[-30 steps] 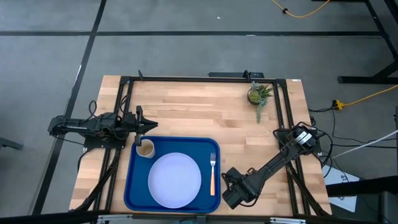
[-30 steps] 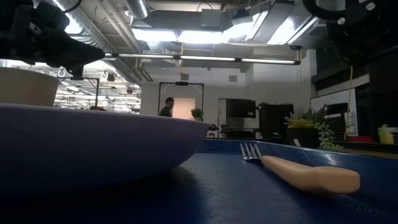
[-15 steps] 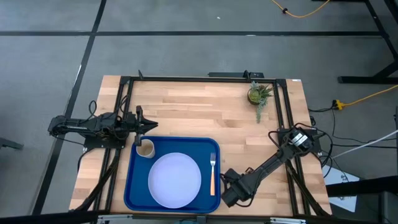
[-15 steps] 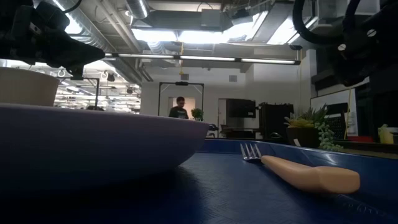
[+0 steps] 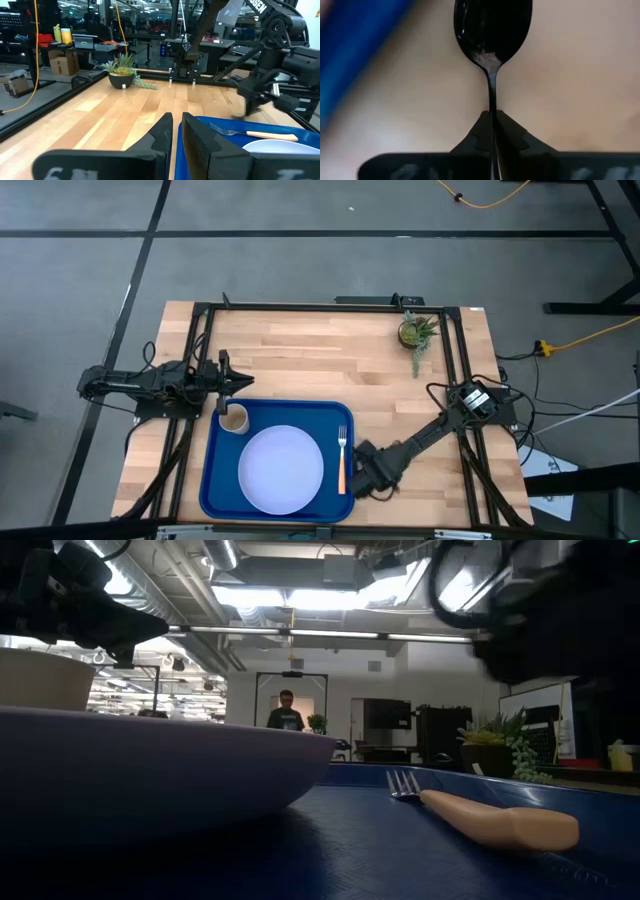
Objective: Pick and place plate/cup/fork/spoon on tray
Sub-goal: Put the black spoon on the blue serving tray between the purple plate and orange fork
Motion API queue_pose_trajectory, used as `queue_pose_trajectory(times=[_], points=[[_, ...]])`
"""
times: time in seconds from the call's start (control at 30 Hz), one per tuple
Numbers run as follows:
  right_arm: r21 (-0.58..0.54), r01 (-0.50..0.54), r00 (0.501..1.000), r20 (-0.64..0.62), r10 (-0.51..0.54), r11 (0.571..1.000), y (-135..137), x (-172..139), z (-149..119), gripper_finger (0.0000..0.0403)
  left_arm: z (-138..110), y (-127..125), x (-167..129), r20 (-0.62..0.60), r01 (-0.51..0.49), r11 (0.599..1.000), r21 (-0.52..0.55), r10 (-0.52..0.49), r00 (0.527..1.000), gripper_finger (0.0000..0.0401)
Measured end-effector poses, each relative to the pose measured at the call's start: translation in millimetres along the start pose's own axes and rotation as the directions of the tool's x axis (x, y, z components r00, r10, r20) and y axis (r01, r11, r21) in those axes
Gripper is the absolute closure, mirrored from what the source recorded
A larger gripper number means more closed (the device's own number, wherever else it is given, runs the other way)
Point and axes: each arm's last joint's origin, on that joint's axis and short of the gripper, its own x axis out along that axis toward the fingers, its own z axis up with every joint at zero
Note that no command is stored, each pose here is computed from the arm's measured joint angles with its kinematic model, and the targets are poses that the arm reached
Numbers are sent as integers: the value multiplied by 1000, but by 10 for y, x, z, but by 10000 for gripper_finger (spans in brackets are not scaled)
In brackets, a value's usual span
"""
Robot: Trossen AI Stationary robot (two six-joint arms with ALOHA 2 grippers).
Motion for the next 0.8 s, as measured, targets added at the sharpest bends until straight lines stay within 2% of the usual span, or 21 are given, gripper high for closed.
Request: queue_pose_trajectory(times=[0.07,0.27,0.43,0.6,0.8], points=[[13,24,998,58,-24,1000,-23,-100,59,397,0,0,0,0,0,1000,0,0,1000,367],[27,-44,986,159,39,999,24,-576,133,400,0,0,0,0,0,1000,0,0,1000,367],[68,-154,960,245,134,986,106,-766,327,401,0,0,0,0,0,1000,0,0,1000,367],[125,-277,938,249,240,953,179,-748,572,400,0,0,0,0,0,1000,0,0,1000,367],[303,-392,912,251,324,869,226,-762,752,400,0,0,0,0,0,1000,0,0,1000,367]])
